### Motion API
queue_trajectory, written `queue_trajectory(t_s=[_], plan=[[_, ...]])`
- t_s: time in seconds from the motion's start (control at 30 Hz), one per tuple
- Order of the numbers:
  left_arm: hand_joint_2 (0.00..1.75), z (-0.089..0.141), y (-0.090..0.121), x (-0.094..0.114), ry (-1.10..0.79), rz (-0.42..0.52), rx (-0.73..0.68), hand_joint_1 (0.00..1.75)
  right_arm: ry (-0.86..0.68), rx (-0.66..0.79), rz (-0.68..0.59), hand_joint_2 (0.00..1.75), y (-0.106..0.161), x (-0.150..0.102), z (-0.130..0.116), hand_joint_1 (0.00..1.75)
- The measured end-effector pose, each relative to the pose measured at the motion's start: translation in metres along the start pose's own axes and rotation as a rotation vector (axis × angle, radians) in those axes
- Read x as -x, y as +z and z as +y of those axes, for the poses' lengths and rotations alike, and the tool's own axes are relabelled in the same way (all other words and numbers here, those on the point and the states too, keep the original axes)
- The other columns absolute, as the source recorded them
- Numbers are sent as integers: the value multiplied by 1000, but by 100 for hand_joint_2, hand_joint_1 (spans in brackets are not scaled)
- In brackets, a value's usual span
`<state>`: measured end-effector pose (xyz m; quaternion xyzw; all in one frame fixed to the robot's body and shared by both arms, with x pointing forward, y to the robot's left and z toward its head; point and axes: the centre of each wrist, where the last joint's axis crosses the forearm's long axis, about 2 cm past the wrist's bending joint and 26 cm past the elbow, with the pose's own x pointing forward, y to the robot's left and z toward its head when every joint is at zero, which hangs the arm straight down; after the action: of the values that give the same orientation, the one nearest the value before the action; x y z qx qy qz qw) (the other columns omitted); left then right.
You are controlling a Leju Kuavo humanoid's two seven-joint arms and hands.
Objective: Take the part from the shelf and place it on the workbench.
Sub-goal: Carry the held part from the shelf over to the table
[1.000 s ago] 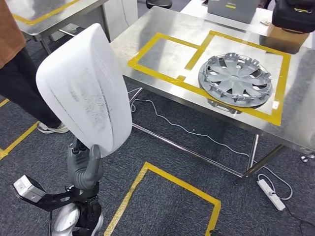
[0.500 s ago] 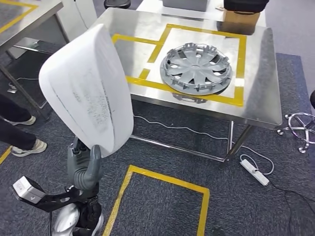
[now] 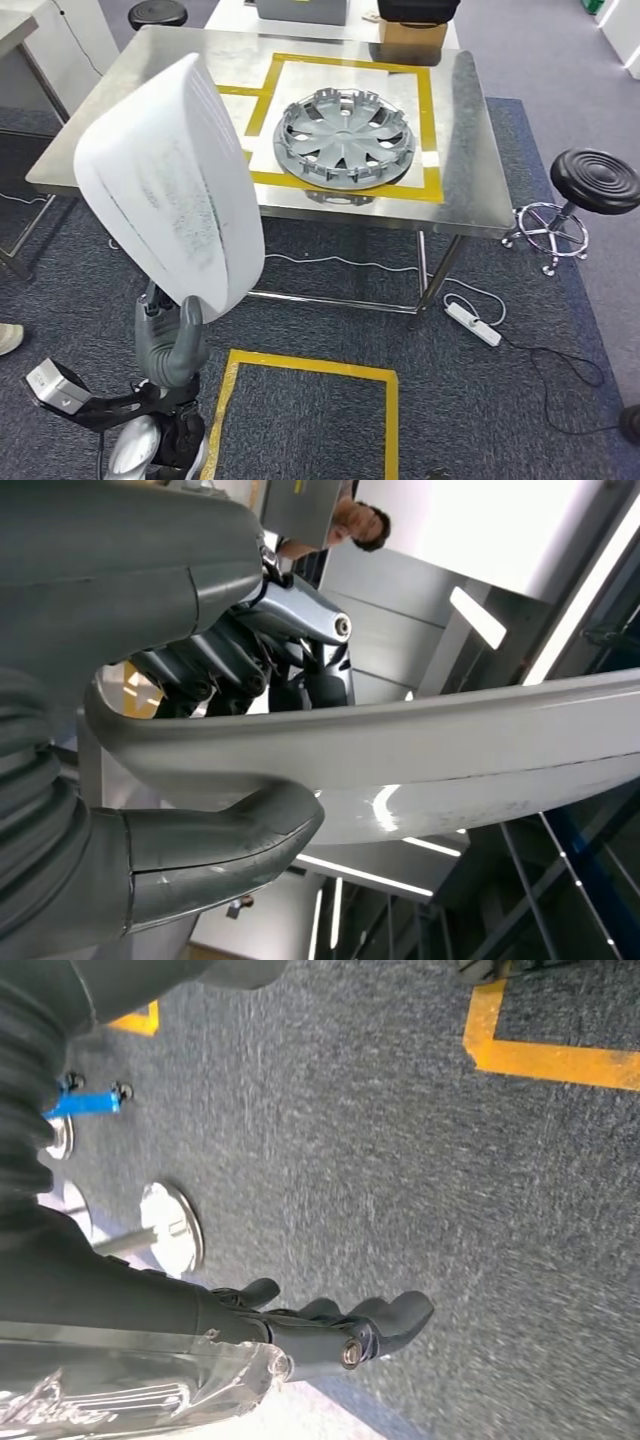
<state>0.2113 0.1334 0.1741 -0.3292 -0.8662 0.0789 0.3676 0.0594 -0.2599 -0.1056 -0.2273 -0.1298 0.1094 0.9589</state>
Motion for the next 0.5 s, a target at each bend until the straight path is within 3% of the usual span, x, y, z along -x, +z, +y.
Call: queue_trajectory(t_s=[0.5], plan=[[175, 0, 0, 0, -1, 11, -12, 175, 129, 61, 33, 175, -1, -6, -2, 0]])
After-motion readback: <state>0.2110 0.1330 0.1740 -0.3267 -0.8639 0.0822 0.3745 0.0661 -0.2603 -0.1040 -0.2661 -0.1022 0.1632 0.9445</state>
